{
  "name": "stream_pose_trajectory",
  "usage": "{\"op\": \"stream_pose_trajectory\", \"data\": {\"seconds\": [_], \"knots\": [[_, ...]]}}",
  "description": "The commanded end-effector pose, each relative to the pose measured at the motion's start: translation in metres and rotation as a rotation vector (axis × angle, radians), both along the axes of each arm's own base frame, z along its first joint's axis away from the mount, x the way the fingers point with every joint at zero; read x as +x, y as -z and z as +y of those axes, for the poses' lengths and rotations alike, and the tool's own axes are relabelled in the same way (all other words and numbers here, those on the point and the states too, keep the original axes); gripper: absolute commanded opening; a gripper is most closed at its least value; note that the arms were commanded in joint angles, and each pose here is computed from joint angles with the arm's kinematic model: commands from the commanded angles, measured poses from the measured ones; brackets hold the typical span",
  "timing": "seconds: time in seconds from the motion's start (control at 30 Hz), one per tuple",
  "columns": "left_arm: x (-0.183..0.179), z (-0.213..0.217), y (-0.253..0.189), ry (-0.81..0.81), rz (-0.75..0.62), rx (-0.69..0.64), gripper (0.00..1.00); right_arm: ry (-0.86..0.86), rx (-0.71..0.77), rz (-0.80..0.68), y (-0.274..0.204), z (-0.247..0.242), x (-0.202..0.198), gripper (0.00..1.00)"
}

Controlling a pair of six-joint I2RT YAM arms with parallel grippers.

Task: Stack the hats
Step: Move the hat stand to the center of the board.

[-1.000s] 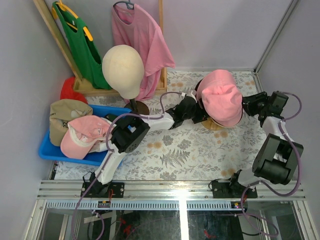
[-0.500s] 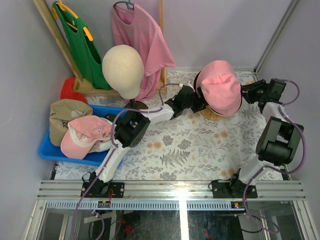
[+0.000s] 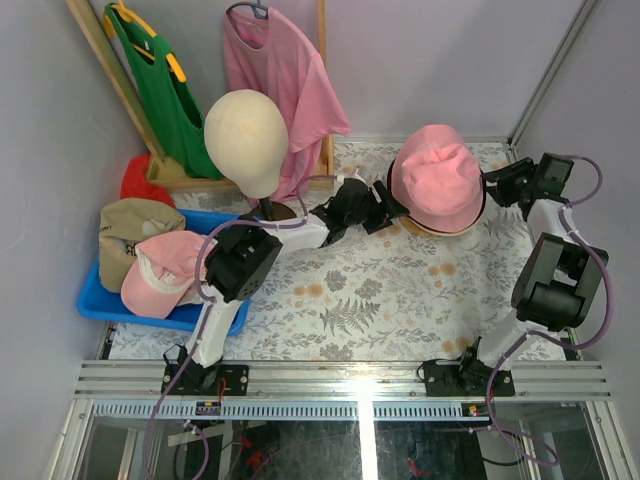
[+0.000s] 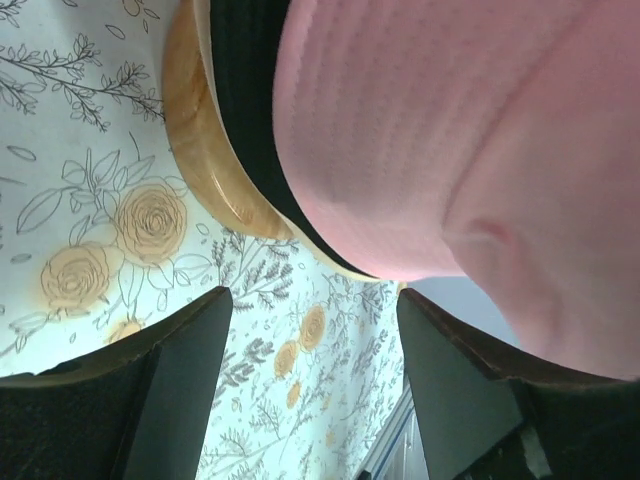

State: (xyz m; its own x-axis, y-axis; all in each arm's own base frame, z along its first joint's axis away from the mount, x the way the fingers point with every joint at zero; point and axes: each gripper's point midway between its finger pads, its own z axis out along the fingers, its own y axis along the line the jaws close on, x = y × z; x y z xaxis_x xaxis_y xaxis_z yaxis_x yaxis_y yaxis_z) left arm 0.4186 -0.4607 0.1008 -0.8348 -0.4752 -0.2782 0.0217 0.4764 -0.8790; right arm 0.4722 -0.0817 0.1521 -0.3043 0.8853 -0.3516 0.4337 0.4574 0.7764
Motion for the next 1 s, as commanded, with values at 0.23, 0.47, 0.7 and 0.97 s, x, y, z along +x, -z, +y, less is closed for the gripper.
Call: {"op": "stream_pose_trajectory", "data": {"seconds": [0.23, 0.47, 0.7, 0.97], "knots": [[0.004, 0.041, -0.081, -0.104, -0.168, 0.022, 0.69, 0.05, -0.18, -0.141, -0.099, -0.005, -0.03, 0.49], [0.018, 0.059, -0.095, -0.175, -0.197, 0.016, 0.7, 0.029, -0.195, -0.144, -0.1, 0.016, -0.079, 0.49], [0.042, 0.056, -0.116, -0.212, -0.247, -0.028, 0.74, -0.016, -0.17, -0.126, -0.072, 0.047, -0.127, 0.49], [0.065, 0.05, -0.127, -0.268, -0.274, -0.121, 0.76, -0.076, -0.159, -0.207, -0.087, 0.07, -0.131, 0.48]]}}
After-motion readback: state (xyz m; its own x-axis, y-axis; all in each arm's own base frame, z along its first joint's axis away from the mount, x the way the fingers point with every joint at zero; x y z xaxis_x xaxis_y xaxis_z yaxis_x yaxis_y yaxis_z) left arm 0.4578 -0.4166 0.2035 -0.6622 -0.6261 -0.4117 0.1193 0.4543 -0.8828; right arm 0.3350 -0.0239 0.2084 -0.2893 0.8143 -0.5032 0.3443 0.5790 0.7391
